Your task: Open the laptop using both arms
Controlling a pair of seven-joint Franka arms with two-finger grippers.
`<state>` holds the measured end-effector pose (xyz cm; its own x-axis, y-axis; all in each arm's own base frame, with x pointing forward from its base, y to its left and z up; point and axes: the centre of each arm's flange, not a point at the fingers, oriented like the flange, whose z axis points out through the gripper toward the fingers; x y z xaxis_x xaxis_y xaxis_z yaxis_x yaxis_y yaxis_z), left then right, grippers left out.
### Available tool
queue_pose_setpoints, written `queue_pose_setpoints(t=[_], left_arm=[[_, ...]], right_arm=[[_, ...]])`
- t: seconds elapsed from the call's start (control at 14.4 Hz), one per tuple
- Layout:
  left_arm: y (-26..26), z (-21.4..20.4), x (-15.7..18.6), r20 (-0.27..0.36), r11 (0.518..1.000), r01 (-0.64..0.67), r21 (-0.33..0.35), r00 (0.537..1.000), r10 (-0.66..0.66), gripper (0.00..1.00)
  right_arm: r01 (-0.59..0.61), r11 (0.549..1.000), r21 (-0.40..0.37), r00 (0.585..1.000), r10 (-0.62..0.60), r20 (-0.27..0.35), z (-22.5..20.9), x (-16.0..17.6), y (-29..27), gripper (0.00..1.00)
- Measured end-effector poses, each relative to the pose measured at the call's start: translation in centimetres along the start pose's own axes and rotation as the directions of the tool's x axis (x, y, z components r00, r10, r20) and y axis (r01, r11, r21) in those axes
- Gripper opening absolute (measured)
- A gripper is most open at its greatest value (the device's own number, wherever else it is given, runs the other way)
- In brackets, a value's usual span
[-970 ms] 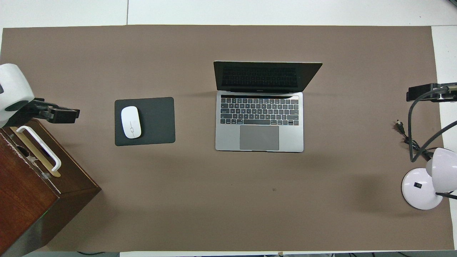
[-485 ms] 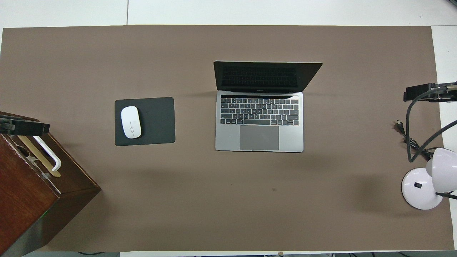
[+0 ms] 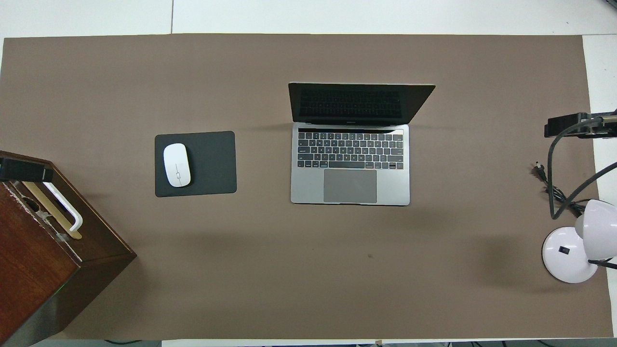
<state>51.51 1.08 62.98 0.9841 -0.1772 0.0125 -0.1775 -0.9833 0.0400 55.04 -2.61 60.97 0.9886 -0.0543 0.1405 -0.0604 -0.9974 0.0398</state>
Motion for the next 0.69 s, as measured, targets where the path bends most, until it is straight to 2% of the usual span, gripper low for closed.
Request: queue_pose_setpoints(t=[0.42, 0.69], left_arm=[[-1.1, 2.4, 1.6, 0.052, 1.0, 0.026, -0.004, 0.998, -0.025, 1.0], [-0.7, 2.2, 1.9, 0.039, 0.996, 0.086, 0.001, 0.995, -0.086, 1.0]], right_arm=[[0.001, 1.0, 0.0, 1.0, -0.001, 0.011, 0.5, -0.2, 0.0, 1.0], [0.002, 1.0, 0.0, 1.0, -0.002, 0.008, 0.3, -0.3, -0.1, 1.0]])
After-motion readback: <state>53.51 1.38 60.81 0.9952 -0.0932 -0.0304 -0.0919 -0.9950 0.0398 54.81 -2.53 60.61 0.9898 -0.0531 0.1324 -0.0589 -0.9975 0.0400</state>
